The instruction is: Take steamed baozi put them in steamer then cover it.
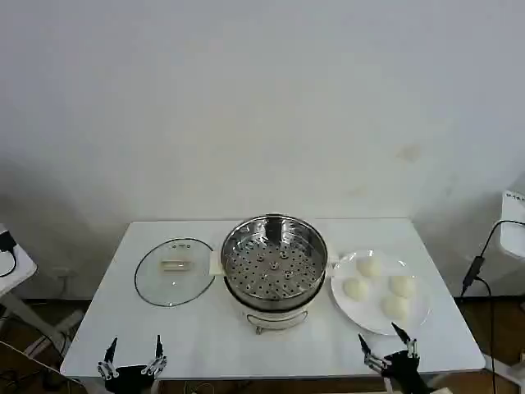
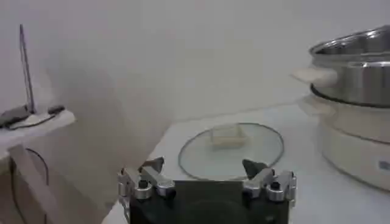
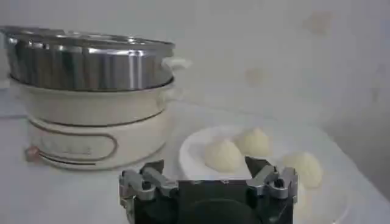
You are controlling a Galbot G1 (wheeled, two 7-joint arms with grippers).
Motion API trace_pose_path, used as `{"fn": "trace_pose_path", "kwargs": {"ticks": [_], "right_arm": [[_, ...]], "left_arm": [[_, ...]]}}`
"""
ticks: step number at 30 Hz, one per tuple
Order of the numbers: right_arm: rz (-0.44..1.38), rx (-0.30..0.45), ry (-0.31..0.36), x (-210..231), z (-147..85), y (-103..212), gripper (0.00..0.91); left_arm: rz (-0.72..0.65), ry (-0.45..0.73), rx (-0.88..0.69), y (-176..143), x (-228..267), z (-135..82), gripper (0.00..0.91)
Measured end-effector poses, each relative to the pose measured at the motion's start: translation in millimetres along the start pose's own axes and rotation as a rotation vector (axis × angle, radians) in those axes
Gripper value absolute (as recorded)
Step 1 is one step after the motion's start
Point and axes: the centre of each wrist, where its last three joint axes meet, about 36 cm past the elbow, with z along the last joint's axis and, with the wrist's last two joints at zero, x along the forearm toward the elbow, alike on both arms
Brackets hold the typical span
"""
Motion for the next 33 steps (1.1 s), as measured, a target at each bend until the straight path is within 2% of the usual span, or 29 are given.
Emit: {"fn": "trace_pose_path", "kwargs": {"ticks": [9, 15, 23, 29, 33], "right_arm": [[-0.053, 0.280, 0.037, -42.2, -31.6, -67.5, 0.907], [-0.158, 0.530, 0.081, -76.7, -64.2, -121.3, 0.907], [-0.336, 0.858, 0.188, -131.8, -119.0, -183.3, 0.907], [-0.475, 1.032, 0.279, -178.7, -148.3, -207.2, 0.907], [-0.575, 1.111, 0.343, -208.8, -160.8, -214.2, 0.907]], "left_arm": [[0.022, -0.010, -0.086, 11.1, -7.9, -15.5, 0.907], [0.034, -0.023, -0.132, 18.1, -14.6, -21.0, 0.907], [0.042, -0.015, -0.172, 20.7, -19.5, -18.5, 0.907], [0.037, -0.010, -0.189, 23.3, -22.1, -17.5, 0.907], [0.033, -0.002, -0.200, 24.5, -23.7, -15.1, 0.907]]}}
